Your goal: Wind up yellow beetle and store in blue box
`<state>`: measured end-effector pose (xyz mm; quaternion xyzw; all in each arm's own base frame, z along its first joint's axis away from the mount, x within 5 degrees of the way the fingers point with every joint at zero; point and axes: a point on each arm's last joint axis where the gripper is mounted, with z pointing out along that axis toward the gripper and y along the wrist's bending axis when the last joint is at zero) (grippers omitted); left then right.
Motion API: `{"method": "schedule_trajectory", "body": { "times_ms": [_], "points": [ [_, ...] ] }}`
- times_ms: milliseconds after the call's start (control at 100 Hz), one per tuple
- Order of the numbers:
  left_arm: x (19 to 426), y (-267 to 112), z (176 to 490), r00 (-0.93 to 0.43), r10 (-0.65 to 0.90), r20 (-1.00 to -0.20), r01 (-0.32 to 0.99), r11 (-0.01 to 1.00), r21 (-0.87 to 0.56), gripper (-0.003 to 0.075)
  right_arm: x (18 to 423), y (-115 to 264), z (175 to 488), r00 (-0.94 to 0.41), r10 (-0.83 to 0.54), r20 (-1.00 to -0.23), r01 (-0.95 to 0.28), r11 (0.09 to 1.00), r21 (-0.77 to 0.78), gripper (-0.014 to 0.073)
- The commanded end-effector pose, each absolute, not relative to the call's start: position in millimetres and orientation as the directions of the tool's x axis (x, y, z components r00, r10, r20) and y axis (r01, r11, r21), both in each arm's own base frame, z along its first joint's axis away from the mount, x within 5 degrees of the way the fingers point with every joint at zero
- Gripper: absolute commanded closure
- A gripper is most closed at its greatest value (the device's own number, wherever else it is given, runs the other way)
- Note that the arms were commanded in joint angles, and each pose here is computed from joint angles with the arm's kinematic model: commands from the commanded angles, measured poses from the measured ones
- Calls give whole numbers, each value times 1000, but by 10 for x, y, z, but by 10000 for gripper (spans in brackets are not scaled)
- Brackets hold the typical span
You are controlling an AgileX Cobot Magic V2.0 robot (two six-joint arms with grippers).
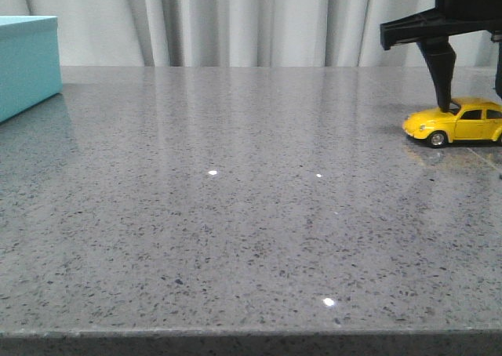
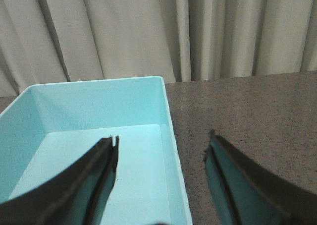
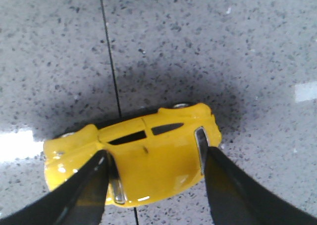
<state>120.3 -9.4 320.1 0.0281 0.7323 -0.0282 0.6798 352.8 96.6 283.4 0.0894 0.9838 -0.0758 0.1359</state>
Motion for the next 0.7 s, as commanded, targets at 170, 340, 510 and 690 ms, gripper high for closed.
{"method": "schedule_trajectory", "body": {
  "times_ms": [170, 340, 510, 690],
  "points": [
    [1211, -99, 3393, 28, -15, -999, 82, 997, -13, 334, 2997, 993, 3833, -862, 104, -497, 120, 993, 0, 160],
    [1211, -99, 3393, 28, -15, -999, 82, 997, -13, 334, 2721, 924, 4038, -768, 140, -625, 93, 990, 108, 160],
    [1211, -99, 3393, 28, -15, -999, 82, 997, -13, 334, 2560, 866, 4113, -734, 170, -657, 91, 984, 152, 160],
    [1212, -99, 3386, 26, -15, -1000, 82, 997, -13, 334, 2523, 860, 4123, -742, 175, -647, 94, 983, 158, 160]
  ]
}}
